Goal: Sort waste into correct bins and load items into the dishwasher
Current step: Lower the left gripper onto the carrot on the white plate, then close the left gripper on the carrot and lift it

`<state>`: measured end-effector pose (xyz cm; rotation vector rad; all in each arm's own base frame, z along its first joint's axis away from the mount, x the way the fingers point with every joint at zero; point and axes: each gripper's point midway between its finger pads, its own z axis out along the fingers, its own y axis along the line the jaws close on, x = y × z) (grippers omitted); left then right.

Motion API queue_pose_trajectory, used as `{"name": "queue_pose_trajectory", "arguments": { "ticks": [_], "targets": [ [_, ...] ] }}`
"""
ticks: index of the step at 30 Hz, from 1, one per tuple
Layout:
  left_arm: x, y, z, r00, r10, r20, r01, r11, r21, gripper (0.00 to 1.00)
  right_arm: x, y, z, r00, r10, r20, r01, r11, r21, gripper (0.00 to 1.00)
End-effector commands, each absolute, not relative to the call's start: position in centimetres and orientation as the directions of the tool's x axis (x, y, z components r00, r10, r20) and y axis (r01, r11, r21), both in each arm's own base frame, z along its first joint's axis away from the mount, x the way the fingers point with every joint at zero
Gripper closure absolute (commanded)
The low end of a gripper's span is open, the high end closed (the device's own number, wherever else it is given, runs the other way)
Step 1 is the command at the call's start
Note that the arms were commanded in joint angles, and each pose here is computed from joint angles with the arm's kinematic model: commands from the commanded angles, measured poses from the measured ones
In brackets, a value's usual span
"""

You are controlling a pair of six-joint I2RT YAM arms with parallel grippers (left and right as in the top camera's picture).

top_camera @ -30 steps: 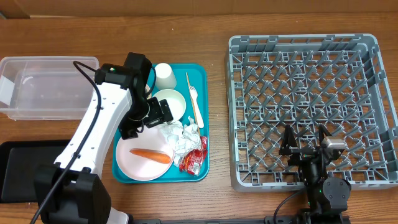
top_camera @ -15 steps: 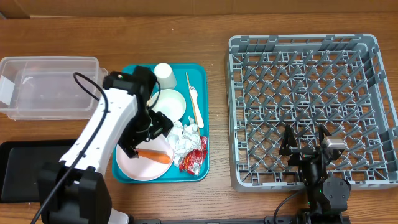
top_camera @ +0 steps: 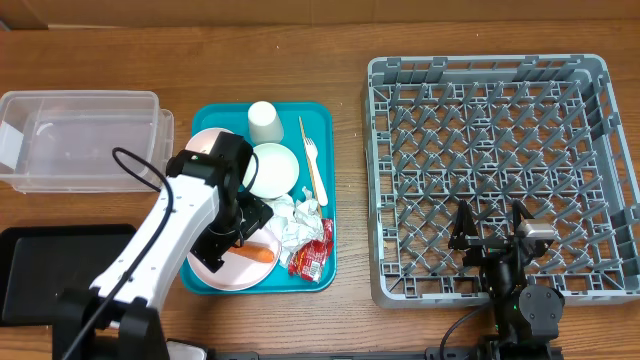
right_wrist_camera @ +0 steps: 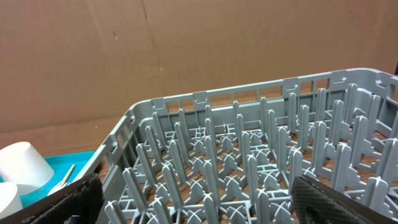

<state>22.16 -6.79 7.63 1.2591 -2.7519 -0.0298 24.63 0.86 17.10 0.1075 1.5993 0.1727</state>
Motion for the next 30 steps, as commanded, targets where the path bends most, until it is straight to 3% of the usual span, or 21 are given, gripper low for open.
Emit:
{"name": "queue_pose_trajectory", "arguments": {
  "ticks": [1,12,19,22,30],
  "targets": [
    [22.1,-6.3,8.3,-0.606,-0.791,0.079,-0.794,0.608,0.005,0.00,24.7,0.6,16.8,-0.035,0.173,-0.984,-0.025,0.984,0.174,0.00],
    [21.4,-5.4,3.6,-0.493,-0.855,0.159,-0.869,0.492,-0.052,0.00,24.7,0.6,16.8,-0.035,0.173,-0.984,-0.025,0.984,0.174,0.00],
    [22.1,-7.1,2.1,-0.493,-0.841,0.225,-0.870,0.468,-0.157,0.00,24.7,0.6,16.8,-0.035,0.173,-0.984,-0.025,0.984,0.174,0.00],
    [22.0,-6.9,1.6,-0.427,-0.877,0.220,-0.904,0.405,-0.141,0.00,24.7,0.6,16.8,-0.035,0.173,-0.984,-0.025,0.984,0.174,0.00],
    [21.5,-6.3,0.8,-0.366,-0.909,0.201,-0.930,0.351,-0.107,0.07,24.7,0.6,16.8,-0.035,0.173,-0.984,-0.025,0.984,0.174,0.00]
  ]
}}
